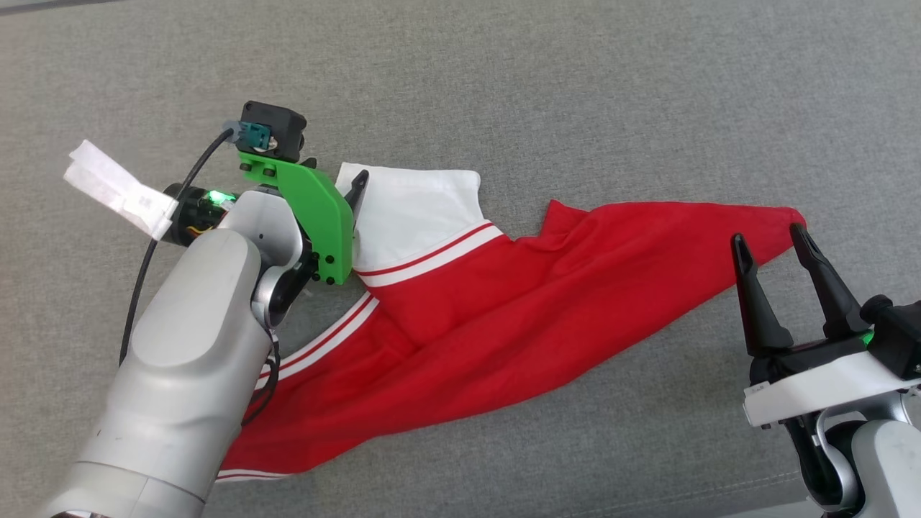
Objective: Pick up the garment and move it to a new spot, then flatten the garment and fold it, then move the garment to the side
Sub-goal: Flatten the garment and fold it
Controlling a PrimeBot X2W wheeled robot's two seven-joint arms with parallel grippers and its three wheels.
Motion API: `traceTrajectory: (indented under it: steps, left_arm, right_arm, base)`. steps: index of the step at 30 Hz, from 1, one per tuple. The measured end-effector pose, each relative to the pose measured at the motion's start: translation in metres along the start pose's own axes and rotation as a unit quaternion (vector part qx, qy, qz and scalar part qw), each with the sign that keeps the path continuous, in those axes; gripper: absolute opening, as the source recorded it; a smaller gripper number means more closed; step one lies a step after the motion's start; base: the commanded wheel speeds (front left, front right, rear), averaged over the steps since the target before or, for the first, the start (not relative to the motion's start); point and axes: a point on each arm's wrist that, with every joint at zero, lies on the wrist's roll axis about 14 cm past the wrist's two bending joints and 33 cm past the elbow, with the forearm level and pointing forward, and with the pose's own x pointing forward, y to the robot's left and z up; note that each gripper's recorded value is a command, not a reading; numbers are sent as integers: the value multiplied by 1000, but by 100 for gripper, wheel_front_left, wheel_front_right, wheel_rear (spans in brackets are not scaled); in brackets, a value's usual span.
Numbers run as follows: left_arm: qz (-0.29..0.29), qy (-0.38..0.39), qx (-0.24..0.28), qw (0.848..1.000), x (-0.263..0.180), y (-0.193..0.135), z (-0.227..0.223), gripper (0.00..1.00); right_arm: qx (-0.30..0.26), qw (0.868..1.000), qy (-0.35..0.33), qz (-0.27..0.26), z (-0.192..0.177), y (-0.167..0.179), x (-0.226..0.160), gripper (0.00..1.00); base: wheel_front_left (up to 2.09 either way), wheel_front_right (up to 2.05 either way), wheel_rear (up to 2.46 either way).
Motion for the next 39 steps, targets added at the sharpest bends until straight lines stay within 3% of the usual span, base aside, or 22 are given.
traceTrajectory:
  steps: [2, 3, 4, 5, 6, 7, 20, 30, 32, 33, 39]
  left_arm:
    - [-1, 19, -2, 1000, 8, 1, -7, 100]
    - [-2, 30, -4, 1000, 12, 1, -12, 85]
    - [-4, 38, -5, 999, 16, 0, -16, 51]
    - [-4, 43, -8, 999, 19, 0, -18, 34]
    - [-4, 43, -10, 999, 21, 0, -18, 9]
    - [-6, 50, -10, 999, 23, 0, -19, 0]
    - [-7, 27, 1, 1000, 28, 6, -19, 0]
    - [-1, 1, 1, 1000, 26, 17, -17, 0]
    - [0, -5, -4, 1000, 24, 18, -18, 0]
    - [0, -9, -9, 1000, 22, 18, -17, 0]
    - [10, -85, -7, 996, 4, 23, 6, 0]
  right_arm:
    - [0, 1000, 8, -6, -5, -4, -1, 100]
    - [0, 1000, 10, -8, -7, -6, -1, 100]
    - [1, 1000, 10, -10, -8, -7, -1, 100]
    - [1, 1000, 12, -12, -9, -9, -1, 100]
    - [1, 1000, 15, -13, -11, -10, -1, 100]
    - [2, 1000, 18, -15, -13, -12, -2, 100]
    - [-8, 993, 76, -94, -47, -81, -8, 100]
    - [24, 989, 123, -81, -82, -78, 21, 100]
    - [28, 988, 136, -74, -89, -75, 23, 28]
    - [30, 987, 138, -73, -90, -75, 25, 0]
    - [19, 991, 117, -60, -76, -76, 29, 0]
  base:
    - [0, 0, 0]
    - [0, 0, 0]
    - [0, 0, 0]
    - [0, 0, 0]
    - [0, 0, 0]
    - [0, 0, 0]
    - [0, 0, 0]
    - [0, 0, 0]
    - [0, 0, 0]
    - [0, 0, 0]
    - [0, 0, 0]
